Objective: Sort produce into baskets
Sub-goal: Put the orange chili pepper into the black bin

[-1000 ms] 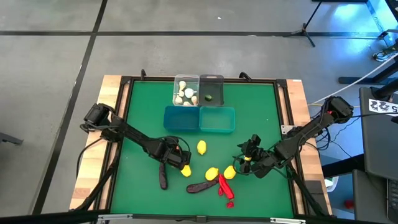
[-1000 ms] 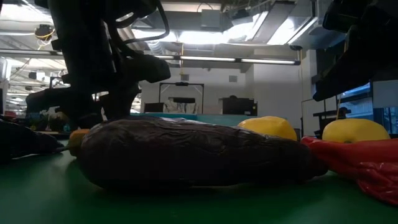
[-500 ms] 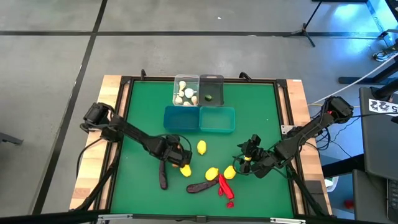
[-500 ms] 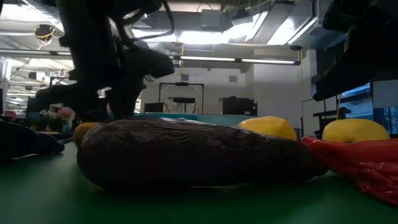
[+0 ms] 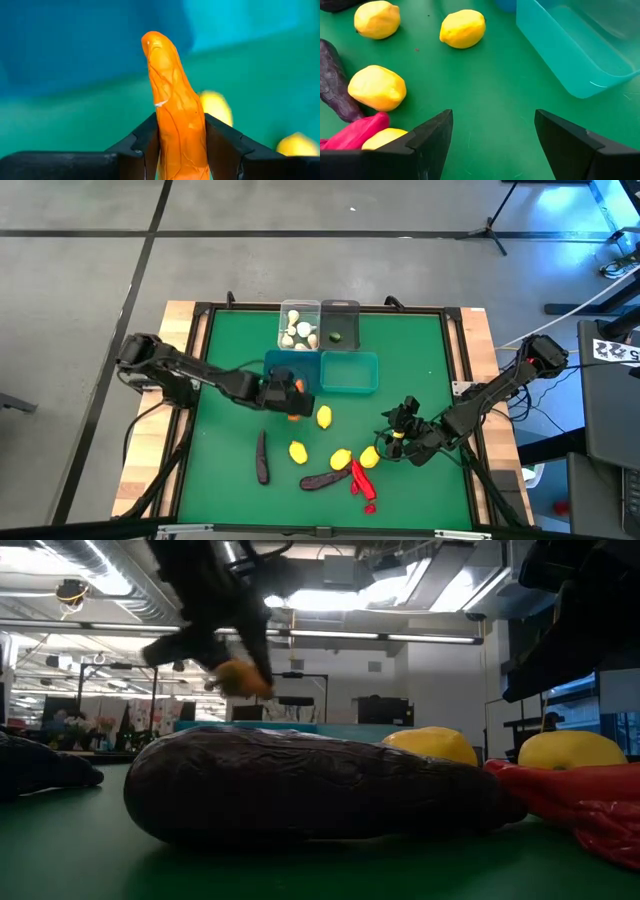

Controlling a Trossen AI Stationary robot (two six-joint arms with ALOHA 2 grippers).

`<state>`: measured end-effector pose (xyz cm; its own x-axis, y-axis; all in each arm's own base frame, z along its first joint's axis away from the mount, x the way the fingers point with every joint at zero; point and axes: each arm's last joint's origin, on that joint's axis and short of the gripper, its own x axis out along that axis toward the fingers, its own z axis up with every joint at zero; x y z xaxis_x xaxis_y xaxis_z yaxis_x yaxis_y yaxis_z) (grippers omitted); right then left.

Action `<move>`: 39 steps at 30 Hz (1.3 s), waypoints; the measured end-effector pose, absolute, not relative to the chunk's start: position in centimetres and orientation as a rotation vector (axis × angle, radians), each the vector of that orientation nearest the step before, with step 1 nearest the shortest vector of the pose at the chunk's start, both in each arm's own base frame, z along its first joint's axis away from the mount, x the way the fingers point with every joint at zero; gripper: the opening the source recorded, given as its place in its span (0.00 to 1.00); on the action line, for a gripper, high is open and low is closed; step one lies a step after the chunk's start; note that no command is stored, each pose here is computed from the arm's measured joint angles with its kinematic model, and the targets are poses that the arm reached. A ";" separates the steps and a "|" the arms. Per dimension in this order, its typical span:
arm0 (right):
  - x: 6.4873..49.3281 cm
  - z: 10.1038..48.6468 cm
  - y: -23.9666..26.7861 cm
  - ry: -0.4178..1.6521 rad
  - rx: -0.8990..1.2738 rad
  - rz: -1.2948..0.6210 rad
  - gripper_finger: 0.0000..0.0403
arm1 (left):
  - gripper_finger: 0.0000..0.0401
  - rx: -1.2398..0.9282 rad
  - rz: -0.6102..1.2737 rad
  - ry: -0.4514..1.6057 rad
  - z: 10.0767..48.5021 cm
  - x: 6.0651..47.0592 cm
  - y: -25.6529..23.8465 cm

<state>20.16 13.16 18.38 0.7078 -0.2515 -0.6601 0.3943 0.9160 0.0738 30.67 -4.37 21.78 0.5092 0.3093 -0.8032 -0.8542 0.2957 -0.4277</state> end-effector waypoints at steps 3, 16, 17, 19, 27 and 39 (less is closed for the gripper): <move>20.2 18.4 13.2 0.696 0.216 -0.363 0.70 | 0.32 -0.956 0.854 0.578 22.8 31.1 -2.4; 20.2 18.4 13.1 0.678 0.212 -0.376 0.70 | 0.32 -0.806 0.821 0.142 26.2 33.4 8.5; 20.2 18.4 13.1 0.678 0.212 -0.376 0.70 | 0.32 -0.793 0.830 0.120 26.3 33.3 9.3; 20.2 18.5 13.1 0.671 0.208 -0.382 0.70 | 0.32 -0.782 0.848 0.077 26.5 33.2 10.7; 20.2 18.5 13.1 0.664 0.207 -0.387 0.70 | 0.32 -0.814 0.846 0.054 24.8 33.6 14.2; 20.3 18.5 13.1 0.661 0.208 -0.388 0.70 | 0.32 -0.701 0.887 0.183 23.4 37.3 18.3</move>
